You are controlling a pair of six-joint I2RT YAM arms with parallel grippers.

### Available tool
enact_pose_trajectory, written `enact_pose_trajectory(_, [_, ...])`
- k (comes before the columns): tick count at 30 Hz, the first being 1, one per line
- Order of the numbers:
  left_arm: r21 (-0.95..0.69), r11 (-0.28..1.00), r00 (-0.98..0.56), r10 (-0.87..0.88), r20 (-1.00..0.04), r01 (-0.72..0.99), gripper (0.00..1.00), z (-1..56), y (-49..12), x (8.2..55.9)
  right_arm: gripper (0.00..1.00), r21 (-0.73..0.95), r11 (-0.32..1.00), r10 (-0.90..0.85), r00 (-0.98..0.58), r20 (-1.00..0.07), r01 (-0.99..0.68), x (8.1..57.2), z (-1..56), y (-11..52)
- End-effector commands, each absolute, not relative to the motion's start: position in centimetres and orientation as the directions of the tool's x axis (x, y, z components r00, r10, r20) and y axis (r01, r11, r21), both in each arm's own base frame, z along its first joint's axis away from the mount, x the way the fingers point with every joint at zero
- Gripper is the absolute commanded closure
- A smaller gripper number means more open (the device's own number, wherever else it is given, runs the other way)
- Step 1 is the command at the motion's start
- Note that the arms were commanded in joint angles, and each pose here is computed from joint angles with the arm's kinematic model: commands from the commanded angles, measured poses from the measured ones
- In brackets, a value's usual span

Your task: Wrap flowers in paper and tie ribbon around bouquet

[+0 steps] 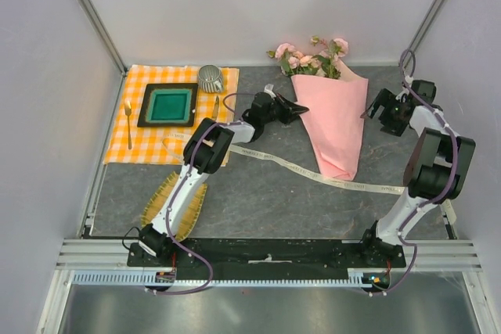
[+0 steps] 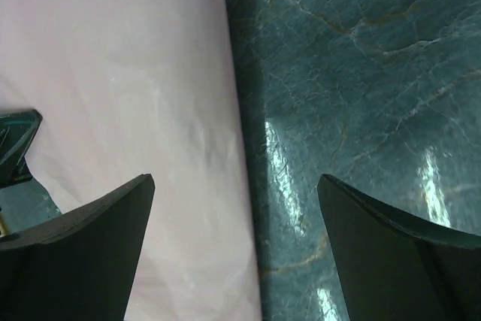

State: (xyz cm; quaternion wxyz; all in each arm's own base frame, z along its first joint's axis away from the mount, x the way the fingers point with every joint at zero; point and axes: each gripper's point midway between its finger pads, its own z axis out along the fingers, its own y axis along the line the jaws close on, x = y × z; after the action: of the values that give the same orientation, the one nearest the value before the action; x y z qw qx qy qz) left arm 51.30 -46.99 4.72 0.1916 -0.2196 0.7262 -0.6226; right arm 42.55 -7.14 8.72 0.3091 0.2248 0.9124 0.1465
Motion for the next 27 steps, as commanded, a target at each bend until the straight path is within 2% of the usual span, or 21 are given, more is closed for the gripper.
enact_pose_trajectory(1, [-0.992,0.124,-0.892,-0.448,-0.065,0.011,0.98,8.0,-44.9,51.1,0.02,0.624,0.768,0.510,-0.728,-0.458,0.146,45.0,7.2,-4.5])
enact_pose_trajectory(4, [-0.992,0.123,-0.908,-0.414,-0.069,0.019,0.98,7.8,-44.5,51.0,0.02,0.665,0.734,0.521,-0.741,-0.423,0.136,45.0,5.5,-3.5])
enact_pose_trajectory(8, [-0.997,0.071,-0.927,-0.374,-0.018,-0.009,0.98,8.5,-45.3,50.9,0.03,0.709,0.701,0.500,-0.758,-0.420,0.069,45.5,4.8,-0.1])
enact_pose_trajectory(13, [-0.999,0.033,-0.930,-0.368,-0.008,-0.005,0.98,9.4,-45.3,50.8,0.07,0.761,0.645,0.511,-0.779,-0.362,0.069,45.6,2.3,3.2])
enact_pose_trajectory(19, [-1.000,0.018,-0.926,-0.377,0.002,-0.010,0.98,9.8,-45.2,51.2,0.24,0.824,0.566,0.548,-0.744,-0.382,-0.007,46.3,2.9,5.7])
enact_pose_trajectory(21, [-1.000,0.010,-0.924,-0.383,-0.001,-0.004,0.98,10.2,-45.2,51.6,0.39,0.848,0.529,0.588,-0.728,-0.353,0.017,46.8,3.6,5.7])
enact_pose_trajectory(25, [-1.000,0.001,-0.917,-0.400,0.001,-0.001,0.98,10.6,-45.3,52.5,0.54,0.873,0.486,0.628,-0.709,-0.321,0.034,47.7,5.0,5.7])
enact_pose_trajectory(27, [-1.000,-0.004,-0.914,-0.407,0.000,0.001,0.98,10.9,-45.6,53.1,0.68,0.876,0.478,0.634,-0.714,-0.298,0.059,48.0,5.1,5.6])
